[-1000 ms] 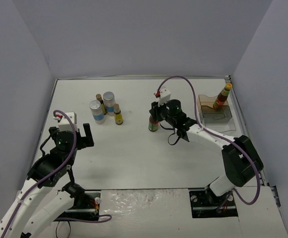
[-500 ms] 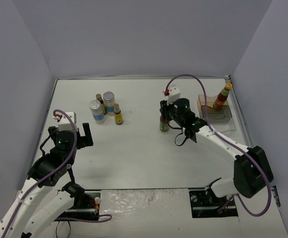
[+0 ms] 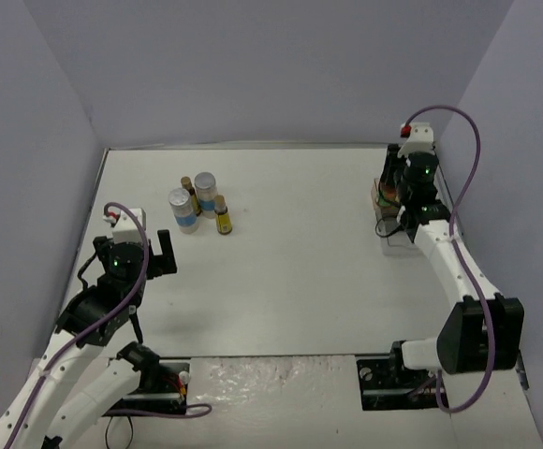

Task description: Organize the condiment bottles

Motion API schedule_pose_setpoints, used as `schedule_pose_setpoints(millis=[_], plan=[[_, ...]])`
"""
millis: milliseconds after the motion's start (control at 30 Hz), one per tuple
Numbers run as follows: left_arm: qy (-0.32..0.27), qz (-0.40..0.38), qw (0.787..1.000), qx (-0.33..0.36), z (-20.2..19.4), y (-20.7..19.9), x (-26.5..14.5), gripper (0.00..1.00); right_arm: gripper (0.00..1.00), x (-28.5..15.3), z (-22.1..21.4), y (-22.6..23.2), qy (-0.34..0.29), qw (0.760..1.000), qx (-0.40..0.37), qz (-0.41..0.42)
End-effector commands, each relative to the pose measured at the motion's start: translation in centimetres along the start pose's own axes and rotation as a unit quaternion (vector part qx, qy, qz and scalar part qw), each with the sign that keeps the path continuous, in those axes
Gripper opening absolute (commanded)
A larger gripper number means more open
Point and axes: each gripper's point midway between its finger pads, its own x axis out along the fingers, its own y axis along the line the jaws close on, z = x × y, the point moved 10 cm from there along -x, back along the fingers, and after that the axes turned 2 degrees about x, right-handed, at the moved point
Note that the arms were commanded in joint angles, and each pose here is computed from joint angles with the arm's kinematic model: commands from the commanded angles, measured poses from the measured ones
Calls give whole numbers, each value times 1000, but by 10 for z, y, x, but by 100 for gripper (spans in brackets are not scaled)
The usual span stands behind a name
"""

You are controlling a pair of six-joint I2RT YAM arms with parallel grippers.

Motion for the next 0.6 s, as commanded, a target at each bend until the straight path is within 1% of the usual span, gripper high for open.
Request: schedule_pose_setpoints(millis=[0, 133, 233, 567], plan=[[-22, -5, 1000, -12, 12, -4, 5, 97, 0, 15, 79, -16, -165, 986, 34, -19], [-25, -7, 1000, -13, 12, -4, 5, 97, 0, 35, 77, -23, -166, 985, 35, -34], [-21, -7, 1000, -11, 11, -4, 6, 97, 0, 51, 74, -36, -166, 984, 36, -49], [-14, -11, 1000, -6, 10, -7, 10, 97, 0, 87, 55, -41, -150, 987, 36, -51]])
